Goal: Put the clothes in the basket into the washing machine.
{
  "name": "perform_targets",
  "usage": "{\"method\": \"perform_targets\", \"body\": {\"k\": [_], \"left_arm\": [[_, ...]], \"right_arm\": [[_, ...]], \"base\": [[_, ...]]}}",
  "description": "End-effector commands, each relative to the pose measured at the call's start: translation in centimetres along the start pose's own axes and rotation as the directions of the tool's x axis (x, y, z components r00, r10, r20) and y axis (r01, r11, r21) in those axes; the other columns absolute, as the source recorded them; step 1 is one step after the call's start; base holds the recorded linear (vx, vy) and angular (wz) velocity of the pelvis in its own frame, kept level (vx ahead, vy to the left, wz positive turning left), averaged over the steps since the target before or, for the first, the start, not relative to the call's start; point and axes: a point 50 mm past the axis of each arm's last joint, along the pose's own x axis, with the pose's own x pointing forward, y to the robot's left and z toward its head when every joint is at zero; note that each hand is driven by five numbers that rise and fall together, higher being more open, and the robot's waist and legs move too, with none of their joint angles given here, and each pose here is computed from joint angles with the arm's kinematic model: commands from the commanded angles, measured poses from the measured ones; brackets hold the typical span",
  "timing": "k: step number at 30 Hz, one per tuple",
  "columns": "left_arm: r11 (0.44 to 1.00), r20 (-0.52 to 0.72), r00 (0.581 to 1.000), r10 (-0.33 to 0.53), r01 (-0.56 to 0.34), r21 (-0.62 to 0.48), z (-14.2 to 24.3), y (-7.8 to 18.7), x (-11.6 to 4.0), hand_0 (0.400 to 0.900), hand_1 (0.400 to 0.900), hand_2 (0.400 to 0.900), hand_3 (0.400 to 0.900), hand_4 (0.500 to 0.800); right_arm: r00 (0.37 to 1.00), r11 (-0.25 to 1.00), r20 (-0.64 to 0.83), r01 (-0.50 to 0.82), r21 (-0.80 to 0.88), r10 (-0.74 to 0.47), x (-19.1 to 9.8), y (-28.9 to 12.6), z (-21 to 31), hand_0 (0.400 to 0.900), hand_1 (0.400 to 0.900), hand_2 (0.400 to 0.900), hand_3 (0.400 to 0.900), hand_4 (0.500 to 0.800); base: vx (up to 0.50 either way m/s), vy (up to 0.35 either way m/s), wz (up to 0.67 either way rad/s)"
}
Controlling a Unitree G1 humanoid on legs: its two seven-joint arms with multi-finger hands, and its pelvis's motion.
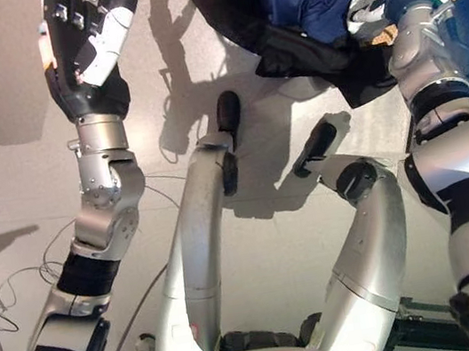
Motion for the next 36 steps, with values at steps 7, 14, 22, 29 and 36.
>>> {"method": "perform_targets", "body": {"k": [7,14,22,29,36], "left_arm": [[0.991,0.172,0.985,0.015,0.007,-0.13,3.1,-0.3,-1.7,0.9,0.9,0.9,0.9,0.8],[0.993,0.164,0.986,0.018,0.002,-0.122,3.1,0.2,-1.9,0.9,0.9,0.9,0.9,0.8],[0.995,0.157,0.988,0.01,0.006,-0.104,3.1,0.4,-1.9,0.9,0.9,0.9,0.9,0.8],[0.997,0.161,0.985,0.062,-0.053,-0.059,3.3,1.7,-2.3,0.9,0.9,0.9,0.9,0.8],[0.989,0.159,0.976,0.148,-0.149,-0.003,3.4,3.4,-3.1,0.9,0.9,0.9,0.9,0.8]], "right_arm": [[0.996,0.982,-0.063,-0.074,-0.176,0.064,-0.6,0.7,-2.4,0.9,0.9,0.9,0.9,0.8],[0.98,0.967,-0.115,-0.183,-0.177,0.165,-1.5,3.0,-3.0,0.4,0.4,0.4,0.4,0.5],[0.981,0.978,-0.097,-0.178,-0.108,0.167,-1.5,3.3,-2.5,0.4,0.4,0.4,0.4,0.5],[0.991,0.998,0.125,-0.056,0.01,0.054,-0.7,2.1,2.2,0.4,0.4,0.4,0.4,0.5],[0.89,0.979,0.429,0.078,0.188,-0.153,-2.0,-2.3,7.5,0.4,0.4,0.4,0.4,0.5]], "base": [[0.0,0.0,0.0],[0.0,0.0,0.0],[-0.034,0.013,-0.05],[-0.043,0.02,-0.12],[-0.058,0.038,-0.23]]}}
